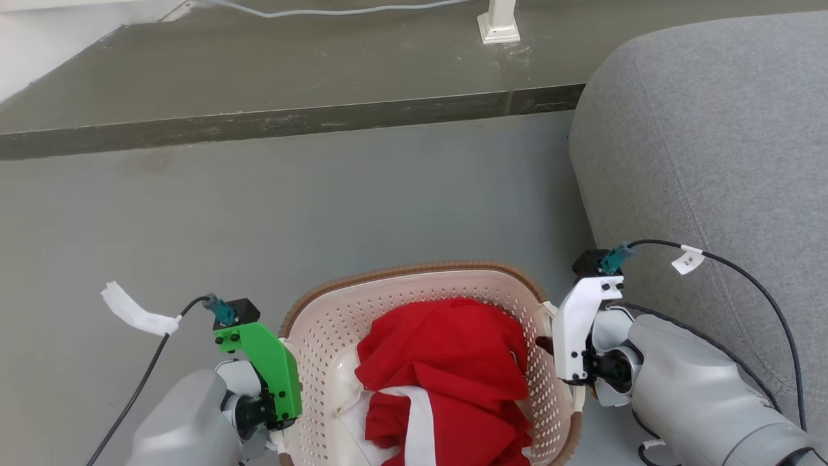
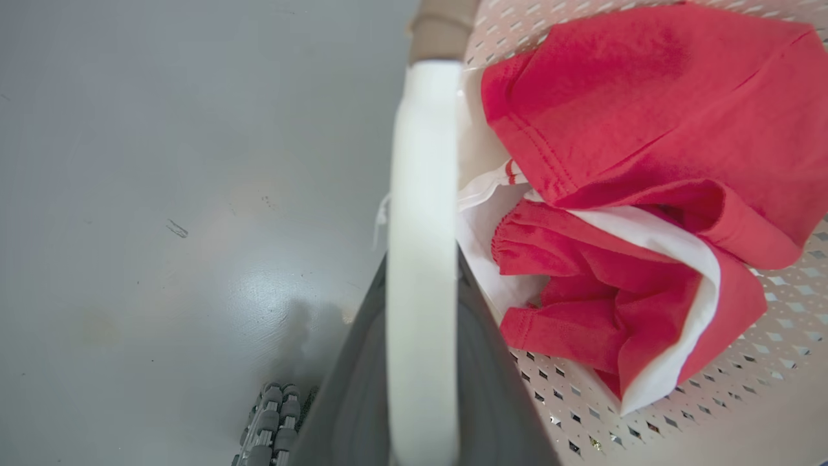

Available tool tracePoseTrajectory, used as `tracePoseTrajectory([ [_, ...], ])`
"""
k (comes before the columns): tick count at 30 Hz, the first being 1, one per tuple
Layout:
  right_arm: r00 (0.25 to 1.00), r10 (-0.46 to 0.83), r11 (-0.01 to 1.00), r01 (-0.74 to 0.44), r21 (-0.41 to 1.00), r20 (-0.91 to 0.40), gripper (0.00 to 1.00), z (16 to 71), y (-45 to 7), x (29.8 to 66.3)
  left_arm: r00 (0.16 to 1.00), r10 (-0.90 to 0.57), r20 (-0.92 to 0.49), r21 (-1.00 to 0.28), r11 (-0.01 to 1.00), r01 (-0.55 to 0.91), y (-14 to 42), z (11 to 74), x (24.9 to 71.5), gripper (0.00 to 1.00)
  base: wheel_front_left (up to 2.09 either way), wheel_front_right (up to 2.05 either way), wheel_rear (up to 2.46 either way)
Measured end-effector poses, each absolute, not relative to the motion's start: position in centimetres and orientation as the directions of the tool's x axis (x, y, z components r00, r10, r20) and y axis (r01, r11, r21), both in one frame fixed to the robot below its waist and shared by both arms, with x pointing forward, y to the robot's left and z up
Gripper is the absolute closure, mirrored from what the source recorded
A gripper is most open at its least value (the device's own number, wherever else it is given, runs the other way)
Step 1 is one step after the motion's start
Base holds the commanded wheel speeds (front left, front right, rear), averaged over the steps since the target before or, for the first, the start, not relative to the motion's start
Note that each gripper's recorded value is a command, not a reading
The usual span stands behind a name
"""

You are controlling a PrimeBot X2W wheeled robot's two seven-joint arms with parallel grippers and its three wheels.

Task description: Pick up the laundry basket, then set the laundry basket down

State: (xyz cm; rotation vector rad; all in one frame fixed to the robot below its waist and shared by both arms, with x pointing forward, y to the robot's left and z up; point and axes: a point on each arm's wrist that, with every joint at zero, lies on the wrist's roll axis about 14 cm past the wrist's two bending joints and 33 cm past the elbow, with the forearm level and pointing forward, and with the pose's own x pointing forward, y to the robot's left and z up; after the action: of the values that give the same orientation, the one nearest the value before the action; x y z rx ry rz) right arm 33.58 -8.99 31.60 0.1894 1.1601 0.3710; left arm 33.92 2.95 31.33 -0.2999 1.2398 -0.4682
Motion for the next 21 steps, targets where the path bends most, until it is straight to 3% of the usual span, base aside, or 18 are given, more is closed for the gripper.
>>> tracePoseTrajectory([
  [21, 0.336, 0.384, 0.922, -0.183, 0.341, -0.860, 1.00, 31.58, -9.07, 33.19, 0.253, -0.500, -0.828, -0.467, 0.865, 0.183, 2.87, 31.60, 33.99, 1.00, 0.00, 0.00, 0.00],
])
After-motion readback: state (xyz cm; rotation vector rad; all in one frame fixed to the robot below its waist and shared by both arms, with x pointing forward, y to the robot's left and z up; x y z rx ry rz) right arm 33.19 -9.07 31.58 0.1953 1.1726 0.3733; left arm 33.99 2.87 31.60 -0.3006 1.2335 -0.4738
